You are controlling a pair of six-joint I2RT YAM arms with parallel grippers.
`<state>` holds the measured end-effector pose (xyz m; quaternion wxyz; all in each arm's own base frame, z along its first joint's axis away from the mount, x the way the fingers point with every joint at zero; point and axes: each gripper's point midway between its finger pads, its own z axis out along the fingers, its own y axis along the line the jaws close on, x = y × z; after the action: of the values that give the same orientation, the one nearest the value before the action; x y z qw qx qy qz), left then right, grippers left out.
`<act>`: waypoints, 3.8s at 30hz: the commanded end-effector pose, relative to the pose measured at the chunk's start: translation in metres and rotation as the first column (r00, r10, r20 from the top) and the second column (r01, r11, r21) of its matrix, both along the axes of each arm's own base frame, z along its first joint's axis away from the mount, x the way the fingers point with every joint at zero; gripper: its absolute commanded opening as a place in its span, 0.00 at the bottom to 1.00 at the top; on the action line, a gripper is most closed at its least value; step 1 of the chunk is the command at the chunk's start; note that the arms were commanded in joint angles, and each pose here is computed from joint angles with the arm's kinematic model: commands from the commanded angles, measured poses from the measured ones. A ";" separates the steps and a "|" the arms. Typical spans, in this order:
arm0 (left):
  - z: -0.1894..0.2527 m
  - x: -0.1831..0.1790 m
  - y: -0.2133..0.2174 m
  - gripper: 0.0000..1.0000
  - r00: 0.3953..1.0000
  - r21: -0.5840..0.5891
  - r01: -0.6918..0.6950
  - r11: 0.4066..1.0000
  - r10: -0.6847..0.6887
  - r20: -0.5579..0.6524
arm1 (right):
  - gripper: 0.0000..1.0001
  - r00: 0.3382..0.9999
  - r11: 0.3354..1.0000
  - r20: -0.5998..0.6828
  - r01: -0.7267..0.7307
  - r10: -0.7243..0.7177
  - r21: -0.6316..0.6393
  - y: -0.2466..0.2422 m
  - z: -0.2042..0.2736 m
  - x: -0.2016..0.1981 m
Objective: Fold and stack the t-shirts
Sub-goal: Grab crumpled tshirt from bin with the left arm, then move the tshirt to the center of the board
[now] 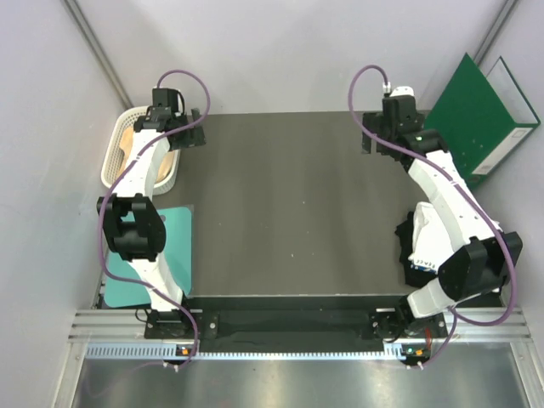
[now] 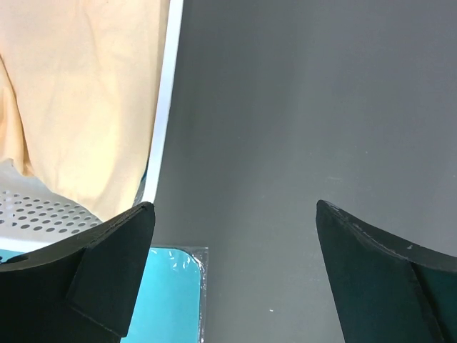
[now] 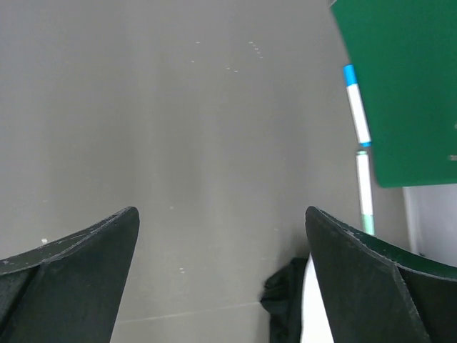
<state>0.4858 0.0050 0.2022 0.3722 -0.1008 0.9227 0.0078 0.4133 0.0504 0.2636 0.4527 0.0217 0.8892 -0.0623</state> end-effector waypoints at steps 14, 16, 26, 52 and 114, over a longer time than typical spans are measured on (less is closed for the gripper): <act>0.037 0.021 0.051 0.99 0.985 0.161 -0.155 0.975 0.139 0.102 | 1.00 0.995 0.975 -0.036 0.085 -0.094 -0.205 -0.004 -0.011 0.026; 0.033 0.032 0.066 0.99 0.977 0.159 -0.206 0.965 0.192 0.097 | 1.00 0.995 0.975 -0.052 0.076 -0.089 -0.208 -0.002 -0.017 0.029; -0.011 0.047 0.158 0.99 0.903 -0.097 -0.421 0.902 0.426 0.045 | 1.00 0.991 0.980 -0.109 0.059 -0.081 -0.188 0.003 -0.041 0.025; -0.106 0.028 0.203 0.00 0.849 0.062 -0.489 0.870 0.491 -0.196 | 1.00 0.986 0.988 -0.149 0.048 -0.071 -0.149 0.017 -0.045 0.043; -0.079 -0.124 -0.151 0.00 0.914 -0.113 0.170 0.979 -0.199 -0.353 | 1.00 0.968 0.983 -0.177 0.181 -0.179 -0.003 -0.024 -0.080 0.007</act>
<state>0.3812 -0.1971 0.1437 0.2266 -0.0035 0.9593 -0.1685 0.4193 0.0232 0.1688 0.3397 0.0948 0.9289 -0.1130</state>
